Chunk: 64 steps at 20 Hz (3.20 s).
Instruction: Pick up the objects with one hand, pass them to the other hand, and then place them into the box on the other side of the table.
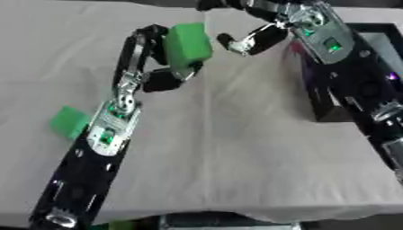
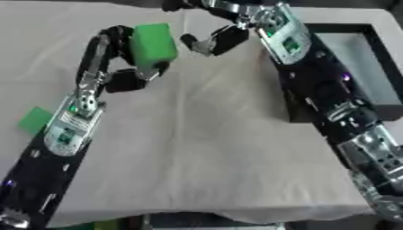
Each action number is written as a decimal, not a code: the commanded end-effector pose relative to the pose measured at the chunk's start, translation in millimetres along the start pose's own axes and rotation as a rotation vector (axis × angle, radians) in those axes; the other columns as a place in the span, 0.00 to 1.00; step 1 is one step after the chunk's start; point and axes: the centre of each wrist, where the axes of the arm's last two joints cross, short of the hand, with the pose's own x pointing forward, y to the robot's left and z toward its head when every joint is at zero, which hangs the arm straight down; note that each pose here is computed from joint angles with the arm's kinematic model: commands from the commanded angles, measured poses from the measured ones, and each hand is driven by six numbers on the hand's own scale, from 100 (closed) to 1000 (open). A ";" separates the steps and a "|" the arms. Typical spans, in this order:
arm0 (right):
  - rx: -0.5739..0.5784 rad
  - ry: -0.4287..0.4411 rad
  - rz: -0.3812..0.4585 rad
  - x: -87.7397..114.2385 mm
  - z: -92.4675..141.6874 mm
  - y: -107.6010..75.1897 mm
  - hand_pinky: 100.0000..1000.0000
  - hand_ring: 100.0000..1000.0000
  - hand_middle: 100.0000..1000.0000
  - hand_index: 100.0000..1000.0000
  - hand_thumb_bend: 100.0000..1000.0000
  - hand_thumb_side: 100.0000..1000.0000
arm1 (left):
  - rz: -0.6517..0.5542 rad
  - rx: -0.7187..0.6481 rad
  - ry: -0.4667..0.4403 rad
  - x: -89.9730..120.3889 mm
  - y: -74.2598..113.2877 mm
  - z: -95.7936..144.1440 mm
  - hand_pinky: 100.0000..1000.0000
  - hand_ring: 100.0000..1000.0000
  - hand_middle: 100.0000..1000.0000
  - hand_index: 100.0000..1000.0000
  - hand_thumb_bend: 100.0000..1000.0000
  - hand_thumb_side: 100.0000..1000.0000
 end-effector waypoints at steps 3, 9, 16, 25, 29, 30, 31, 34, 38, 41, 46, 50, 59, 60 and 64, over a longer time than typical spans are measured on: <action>0.242 -0.181 0.203 2.9 -2.9 -10.0 1.00 0.97 0.91 0.97 0.00 0.19 | 0.023 0.007 -0.041 12.0 -4.4 -6.5 0.35 0.23 0.22 0.36 0.00 0.03; 0.251 -0.181 0.184 5.3 -4.9 -11.7 1.00 0.97 0.91 0.98 0.00 0.20 | 0.033 0.040 -0.029 11.0 -5.5 -7.0 0.33 0.22 0.20 0.37 0.00 0.02; 0.240 -0.186 0.146 17.5 -8.0 -22.4 1.00 0.97 0.91 0.97 0.00 0.26 | 0.016 0.084 0.016 5.7 -4.8 -6.4 0.33 0.21 0.20 0.37 0.00 0.02; 0.258 -0.178 0.094 26.6 -12.1 -24.6 1.00 0.97 0.92 0.97 0.00 0.26 | 0.012 0.101 0.037 4.7 -6.4 -6.7 0.32 0.21 0.19 0.37 0.00 0.02; 0.256 -0.181 0.088 29.9 -12.1 -26.3 1.00 0.98 0.92 0.98 0.00 0.27 | 0.008 0.106 0.037 5.4 -6.8 -7.0 0.32 0.21 0.19 0.36 0.00 0.01; 0.259 -0.181 0.092 30.3 -12.3 -26.1 1.00 0.98 0.92 0.98 0.00 0.28 | 0.008 0.106 0.036 5.7 -6.9 -7.1 0.32 0.21 0.19 0.36 0.00 0.01; 0.264 -0.184 0.101 30.7 -12.7 -25.3 1.00 0.97 0.92 0.98 0.00 0.28 | 0.009 0.106 0.034 6.2 -7.2 -7.2 0.32 0.20 0.19 0.36 0.00 0.01; 0.275 -0.197 0.139 30.4 -12.7 -24.1 1.00 0.97 0.92 0.98 0.00 0.27 | 0.013 0.104 0.029 7.5 -7.9 -7.3 0.31 0.20 0.18 0.36 0.00 0.01; 0.281 -0.230 0.199 28.2 -10.6 -23.6 1.00 0.98 0.93 1.00 0.00 0.22 | 0.022 0.098 0.022 9.9 -9.1 -7.5 0.31 0.20 0.18 0.36 0.00 0.01; 0.289 -0.243 0.227 25.5 -9.6 -21.7 1.00 0.98 0.93 1.00 0.04 0.21 | 0.030 0.095 0.018 11.6 -10.3 -7.5 0.31 0.20 0.18 0.35 0.00 0.01; 0.299 -0.253 0.257 23.5 -8.5 -20.7 1.00 0.98 0.93 1.00 0.10 0.26 | 0.052 0.101 0.008 14.3 -10.8 -7.4 0.30 0.19 0.17 0.35 0.00 0.00; 0.310 -0.252 0.271 21.2 -7.3 -18.2 1.00 0.98 0.93 1.00 0.12 0.29 | 0.066 0.103 -0.001 15.7 -11.9 -7.3 0.30 0.19 0.17 0.34 0.00 0.02; 0.329 -0.265 0.292 19.5 -7.4 -14.3 1.00 0.98 0.94 1.00 0.11 0.32 | 0.073 0.102 -0.014 16.3 -13.8 -7.6 0.29 0.18 0.16 0.34 0.00 0.02; 0.331 -0.267 0.295 19.4 -7.3 -14.1 1.00 0.98 0.94 1.00 0.11 0.32 | 0.073 0.101 -0.015 16.4 -14.0 -7.6 0.29 0.18 0.16 0.34 0.00 0.02; 0.337 -0.268 0.301 18.7 -6.6 -13.2 1.00 0.99 0.94 1.00 0.11 0.35 | 0.079 0.094 -0.024 16.6 -14.7 -7.7 0.29 0.18 0.16 0.34 0.00 0.02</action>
